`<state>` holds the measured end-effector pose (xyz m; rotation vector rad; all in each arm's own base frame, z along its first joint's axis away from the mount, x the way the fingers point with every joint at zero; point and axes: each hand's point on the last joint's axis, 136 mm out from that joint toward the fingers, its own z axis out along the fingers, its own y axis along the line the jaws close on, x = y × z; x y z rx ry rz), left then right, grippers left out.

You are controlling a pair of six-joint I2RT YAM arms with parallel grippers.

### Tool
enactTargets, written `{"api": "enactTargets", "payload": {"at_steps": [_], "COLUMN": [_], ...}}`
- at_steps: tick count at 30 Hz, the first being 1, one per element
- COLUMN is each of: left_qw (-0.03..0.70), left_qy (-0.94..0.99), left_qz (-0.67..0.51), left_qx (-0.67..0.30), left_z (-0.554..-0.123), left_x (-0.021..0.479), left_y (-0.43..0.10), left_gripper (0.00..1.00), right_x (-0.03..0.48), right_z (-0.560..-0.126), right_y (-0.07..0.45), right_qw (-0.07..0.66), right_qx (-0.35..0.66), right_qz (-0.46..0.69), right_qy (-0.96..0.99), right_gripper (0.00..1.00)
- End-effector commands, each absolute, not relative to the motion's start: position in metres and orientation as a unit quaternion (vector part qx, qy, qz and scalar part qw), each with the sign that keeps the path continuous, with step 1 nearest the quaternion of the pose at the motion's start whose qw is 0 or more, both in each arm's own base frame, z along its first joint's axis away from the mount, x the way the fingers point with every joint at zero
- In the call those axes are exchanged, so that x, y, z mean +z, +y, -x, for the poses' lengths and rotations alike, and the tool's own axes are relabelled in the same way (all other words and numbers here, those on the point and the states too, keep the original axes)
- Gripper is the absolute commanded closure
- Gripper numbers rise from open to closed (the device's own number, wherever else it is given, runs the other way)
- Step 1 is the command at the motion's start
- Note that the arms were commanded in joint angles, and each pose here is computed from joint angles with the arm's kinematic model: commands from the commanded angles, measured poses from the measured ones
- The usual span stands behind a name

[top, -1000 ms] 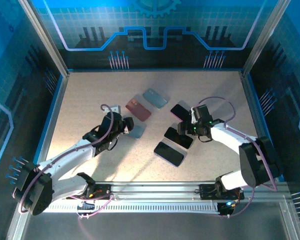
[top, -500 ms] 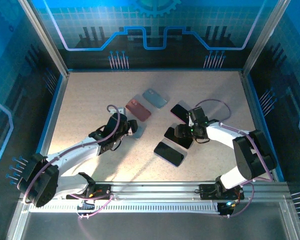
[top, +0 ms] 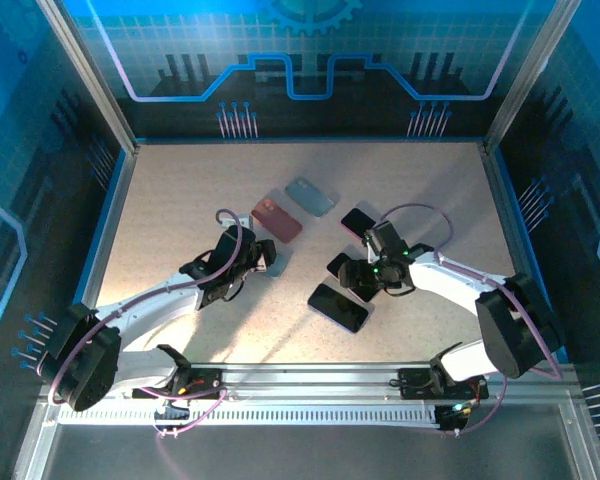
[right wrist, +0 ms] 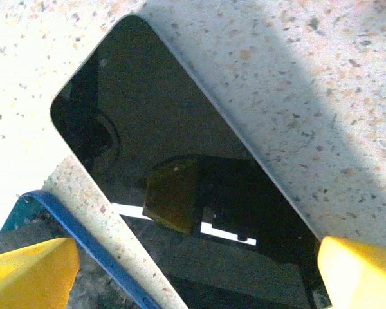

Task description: Put the phone into the phone case

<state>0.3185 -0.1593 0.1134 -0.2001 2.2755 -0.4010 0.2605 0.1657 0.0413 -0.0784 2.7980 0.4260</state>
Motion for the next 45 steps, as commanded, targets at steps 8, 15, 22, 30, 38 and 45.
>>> {"api": "enactTargets", "payload": {"at_steps": [8, 15, 22, 30, 38, 45], "left_qw": [0.41, 0.408, 0.408, 0.407, 0.408, 0.409], "left_qy": [0.892, 0.894, 0.895, 0.895, 0.895, 0.895], "left_qz": [0.068, 0.069, 0.071, 0.07, 0.068, 0.064], "left_qx": [-0.177, -0.172, -0.169, -0.169, -0.167, -0.163], "left_z": [-0.32, -0.316, -0.315, -0.314, -0.315, -0.317], "left_x": [0.126, 0.125, 0.123, 0.122, 0.124, 0.125], "left_y": [-0.169, -0.165, -0.163, -0.163, -0.163, -0.164], "left_gripper": [0.44, 0.44, 0.44, 0.44, 0.44, 0.44], "right_x": [0.048, 0.035, 0.025, 0.017, 0.016, 0.021], "right_z": [-0.275, -0.273, -0.273, -0.279, -0.294, -0.314], "right_y": [0.176, 0.184, 0.182, 0.177, 0.183, 0.188], "right_qw": [0.146, 0.128, 0.11, 0.104, 0.112, 0.119], "right_qx": [0.027, 0.023, 0.009, -0.018, -0.017, 0.016], "right_qz": [0.173, 0.197, 0.195, 0.185, 0.161, 0.115], "right_qy": [0.974, 0.972, 0.975, 0.977, 0.98, 0.986], "right_gripper": [0.0, 0.0, 0.0, 0.01, 0.19, 0.24]}}
